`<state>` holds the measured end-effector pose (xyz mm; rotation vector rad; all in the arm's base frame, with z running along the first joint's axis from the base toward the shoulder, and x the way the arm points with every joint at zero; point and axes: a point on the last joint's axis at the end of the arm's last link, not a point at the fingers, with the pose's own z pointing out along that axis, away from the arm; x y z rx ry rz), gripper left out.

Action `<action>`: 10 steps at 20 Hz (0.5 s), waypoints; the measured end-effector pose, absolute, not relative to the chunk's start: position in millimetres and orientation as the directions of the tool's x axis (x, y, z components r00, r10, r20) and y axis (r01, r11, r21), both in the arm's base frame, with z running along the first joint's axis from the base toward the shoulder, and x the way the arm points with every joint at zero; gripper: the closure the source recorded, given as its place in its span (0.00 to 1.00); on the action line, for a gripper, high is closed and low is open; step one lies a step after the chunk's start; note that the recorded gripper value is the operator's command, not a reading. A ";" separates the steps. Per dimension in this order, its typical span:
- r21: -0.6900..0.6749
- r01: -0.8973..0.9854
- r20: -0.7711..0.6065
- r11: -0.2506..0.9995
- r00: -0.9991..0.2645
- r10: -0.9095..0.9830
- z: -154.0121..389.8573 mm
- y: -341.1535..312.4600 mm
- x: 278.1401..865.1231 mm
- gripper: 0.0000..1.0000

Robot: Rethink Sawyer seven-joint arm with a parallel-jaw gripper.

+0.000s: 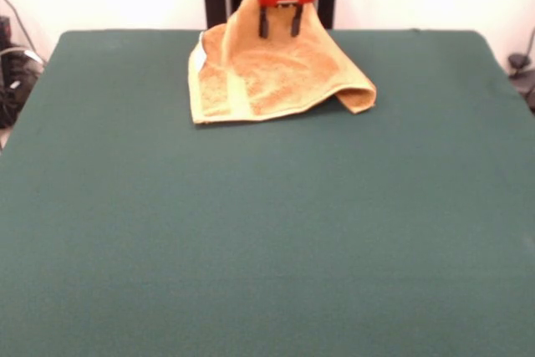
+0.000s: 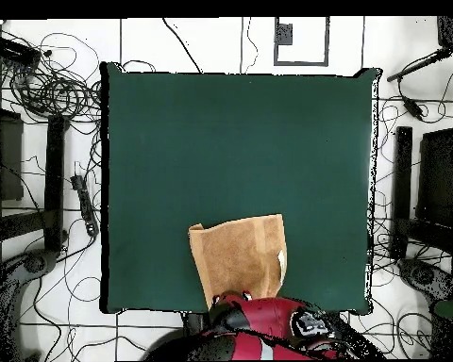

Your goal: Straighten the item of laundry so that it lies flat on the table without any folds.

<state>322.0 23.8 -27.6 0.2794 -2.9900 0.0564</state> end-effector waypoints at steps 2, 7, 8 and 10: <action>-0.019 -0.189 0.129 0.982 -0.974 -0.185 -33.8 21.7 314.6 0.00; -0.013 -0.190 0.065 0.982 -0.980 -0.188 -32.8 17.8 307.0 0.00; -0.013 -0.189 0.061 0.982 -0.980 -0.188 -32.9 17.7 306.4 0.00; -0.013 -0.186 0.051 0.982 -0.981 -0.185 -32.7 17.4 304.8 0.00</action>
